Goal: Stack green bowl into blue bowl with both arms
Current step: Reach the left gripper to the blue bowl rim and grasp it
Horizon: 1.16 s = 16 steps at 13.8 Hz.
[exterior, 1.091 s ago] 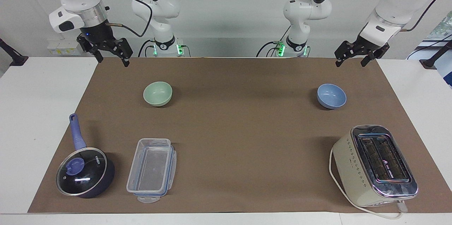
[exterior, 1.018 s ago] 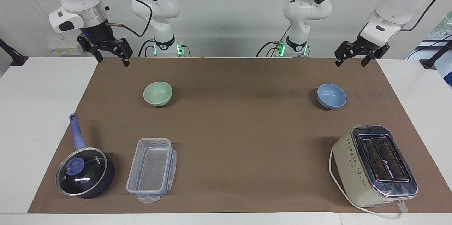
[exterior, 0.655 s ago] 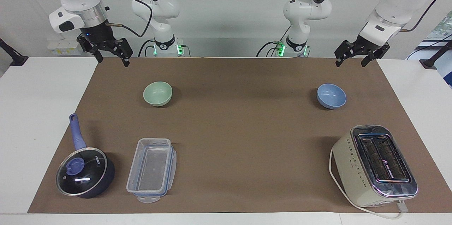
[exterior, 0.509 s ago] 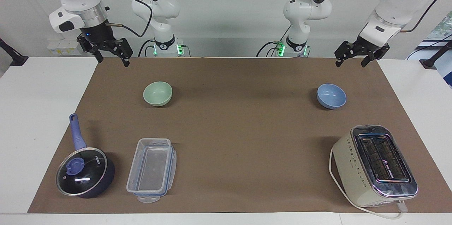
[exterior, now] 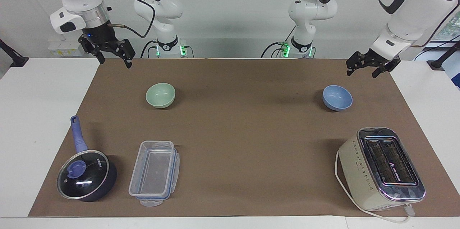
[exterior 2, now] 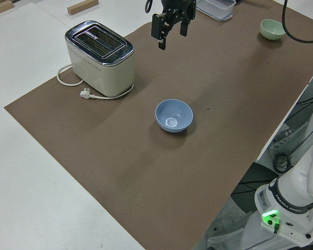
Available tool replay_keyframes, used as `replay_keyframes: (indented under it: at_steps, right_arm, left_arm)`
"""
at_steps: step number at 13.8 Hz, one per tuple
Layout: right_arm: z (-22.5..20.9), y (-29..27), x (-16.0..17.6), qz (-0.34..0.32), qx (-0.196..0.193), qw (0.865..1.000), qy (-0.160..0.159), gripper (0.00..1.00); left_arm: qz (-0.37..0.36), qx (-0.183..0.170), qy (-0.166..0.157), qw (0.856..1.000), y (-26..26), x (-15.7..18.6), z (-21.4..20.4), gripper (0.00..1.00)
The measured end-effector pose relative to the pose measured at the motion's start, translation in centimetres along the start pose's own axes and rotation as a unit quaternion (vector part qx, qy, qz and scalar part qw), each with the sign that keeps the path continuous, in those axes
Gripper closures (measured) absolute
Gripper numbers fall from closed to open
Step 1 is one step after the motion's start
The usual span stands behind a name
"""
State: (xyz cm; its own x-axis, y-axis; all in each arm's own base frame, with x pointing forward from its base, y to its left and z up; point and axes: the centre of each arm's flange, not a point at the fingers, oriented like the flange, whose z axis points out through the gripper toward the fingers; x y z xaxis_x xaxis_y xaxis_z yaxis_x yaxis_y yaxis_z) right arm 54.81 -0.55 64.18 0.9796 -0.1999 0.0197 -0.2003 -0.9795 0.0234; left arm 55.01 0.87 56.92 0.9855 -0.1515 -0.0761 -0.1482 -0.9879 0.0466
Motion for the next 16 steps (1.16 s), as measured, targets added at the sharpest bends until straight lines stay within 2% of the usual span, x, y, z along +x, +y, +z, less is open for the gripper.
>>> replay_keyframes:
  at_steps: [7,12,16]
  right_arm:
    - [0.0,0.1,0.0,0.001,0.0,1.0,0.0,0.0]
    - [0.0,0.1,0.0,0.001,0.0,1.0,0.0,0.0]
    - [0.0,0.1,0.0,0.001,0.0,1.0,0.0,0.0]
  left_arm:
    - [0.038,-0.008,-0.016,0.999,-4.4,-1.0,7.7,0.0]
    - [0.029,-0.016,-0.04,0.999,-5.4,-2.6,13.2,0.0]
    - [0.002,-0.021,-0.047,0.999,-7.6,-4.8,18.5,0.0]
